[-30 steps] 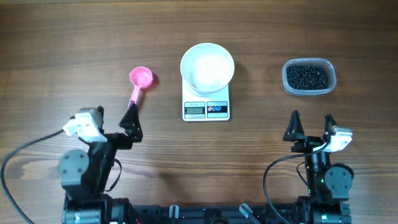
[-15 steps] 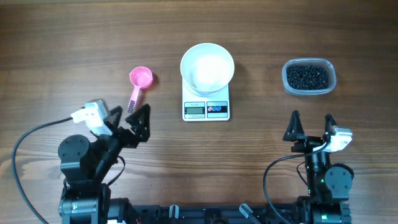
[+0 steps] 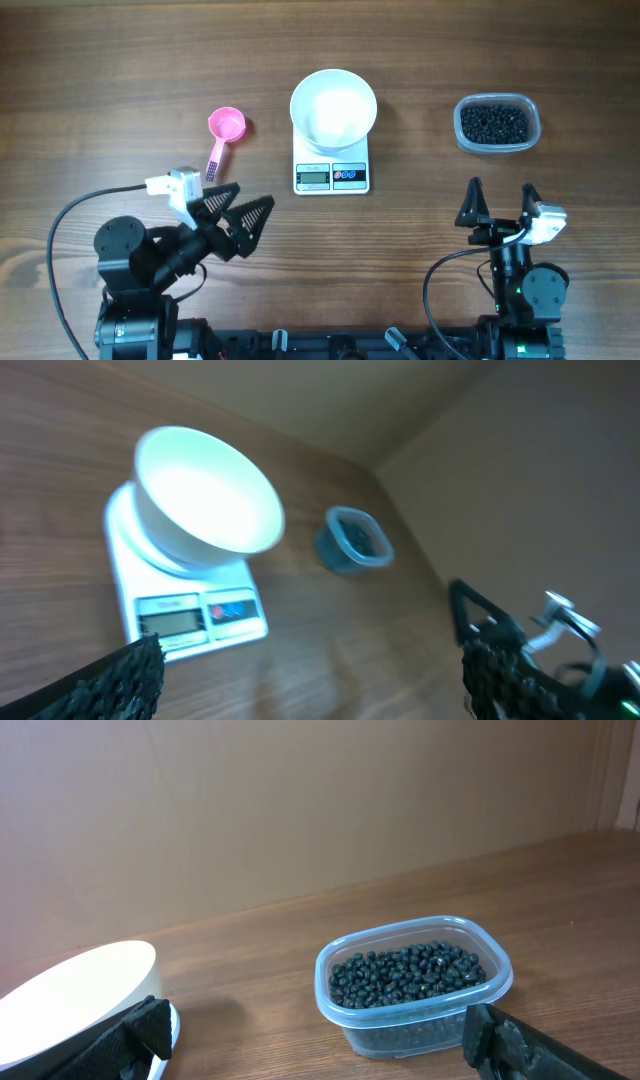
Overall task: Scoop item into bowl and weigh 150g on scale
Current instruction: 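Rotate the left gripper and move it toward the pink scoop handle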
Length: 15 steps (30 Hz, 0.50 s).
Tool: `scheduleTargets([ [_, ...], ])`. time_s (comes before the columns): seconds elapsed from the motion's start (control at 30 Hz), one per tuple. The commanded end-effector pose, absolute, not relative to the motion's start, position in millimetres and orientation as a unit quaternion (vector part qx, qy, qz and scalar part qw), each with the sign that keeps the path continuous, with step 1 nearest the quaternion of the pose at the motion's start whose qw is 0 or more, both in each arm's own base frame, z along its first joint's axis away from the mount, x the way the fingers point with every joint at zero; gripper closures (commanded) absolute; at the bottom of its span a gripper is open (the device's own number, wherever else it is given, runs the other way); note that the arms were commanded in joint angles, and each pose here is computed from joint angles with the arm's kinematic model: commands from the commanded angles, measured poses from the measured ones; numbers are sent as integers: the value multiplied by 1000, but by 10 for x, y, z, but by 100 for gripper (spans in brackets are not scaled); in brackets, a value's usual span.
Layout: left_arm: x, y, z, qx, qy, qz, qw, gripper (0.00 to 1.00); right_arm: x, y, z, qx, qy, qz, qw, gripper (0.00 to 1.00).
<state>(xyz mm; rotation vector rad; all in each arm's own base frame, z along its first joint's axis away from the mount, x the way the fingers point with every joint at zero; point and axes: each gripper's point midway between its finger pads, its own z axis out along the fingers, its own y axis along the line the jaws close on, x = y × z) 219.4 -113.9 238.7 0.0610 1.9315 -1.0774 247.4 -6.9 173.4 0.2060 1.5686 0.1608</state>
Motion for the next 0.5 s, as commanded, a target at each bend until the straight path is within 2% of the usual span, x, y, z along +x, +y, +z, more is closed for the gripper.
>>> scheduleTargets([
  [0.0, 2020, -1308, 2539, 70, 762, -483, 426, 0, 2469, -74, 1760, 93, 699, 73, 705, 0],
  [0.23, 2090, -1232, 2449, 35, 777, -464, 424, 0, 2469, -74, 1760, 93, 699, 73, 705, 0],
  [0.47, 2344, -886, 2240, -156, 794, -426, 405, 0, 2469, -74, 1760, 93, 699, 73, 705, 0],
])
